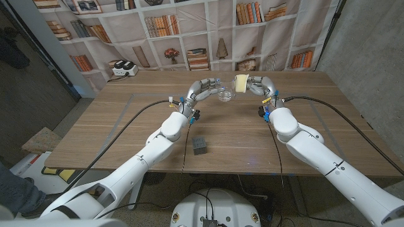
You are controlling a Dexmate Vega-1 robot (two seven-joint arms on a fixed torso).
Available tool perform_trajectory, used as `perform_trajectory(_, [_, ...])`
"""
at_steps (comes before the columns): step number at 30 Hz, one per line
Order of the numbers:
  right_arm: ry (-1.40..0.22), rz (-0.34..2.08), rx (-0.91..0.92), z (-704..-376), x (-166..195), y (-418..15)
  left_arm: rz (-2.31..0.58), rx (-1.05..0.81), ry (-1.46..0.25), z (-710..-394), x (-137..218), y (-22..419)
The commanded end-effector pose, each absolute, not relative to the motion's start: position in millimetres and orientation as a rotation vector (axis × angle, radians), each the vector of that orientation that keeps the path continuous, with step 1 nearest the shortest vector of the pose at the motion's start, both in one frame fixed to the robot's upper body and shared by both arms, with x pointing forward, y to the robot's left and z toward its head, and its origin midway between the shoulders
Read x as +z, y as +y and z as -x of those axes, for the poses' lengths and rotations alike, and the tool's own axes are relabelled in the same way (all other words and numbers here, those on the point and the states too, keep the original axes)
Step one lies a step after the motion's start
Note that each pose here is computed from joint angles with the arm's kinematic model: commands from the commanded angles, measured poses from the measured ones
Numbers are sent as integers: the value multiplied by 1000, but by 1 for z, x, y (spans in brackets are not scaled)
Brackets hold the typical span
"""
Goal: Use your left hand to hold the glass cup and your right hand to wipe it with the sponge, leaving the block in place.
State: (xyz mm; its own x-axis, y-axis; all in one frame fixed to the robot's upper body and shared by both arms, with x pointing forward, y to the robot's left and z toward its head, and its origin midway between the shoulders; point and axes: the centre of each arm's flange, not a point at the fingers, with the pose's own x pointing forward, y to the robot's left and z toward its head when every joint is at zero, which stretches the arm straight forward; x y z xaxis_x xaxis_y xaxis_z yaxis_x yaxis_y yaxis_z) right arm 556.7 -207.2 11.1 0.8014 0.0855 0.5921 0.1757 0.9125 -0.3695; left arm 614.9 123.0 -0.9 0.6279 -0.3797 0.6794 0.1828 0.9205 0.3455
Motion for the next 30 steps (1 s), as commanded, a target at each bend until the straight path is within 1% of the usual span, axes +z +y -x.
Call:
perform_trajectory(1, [-626, 427, -61, -562, 8, -209, -250, -310, -846, -614, 3, 131])
perform_trajectory(13, [-600, 427, -73, -565, 1, -211, -249, -297, -840, -616, 1, 137])
perform_trajectory(30, [-588, 418, -76, -568, -2, -215, -294, -262, -796, -624, -13, 140])
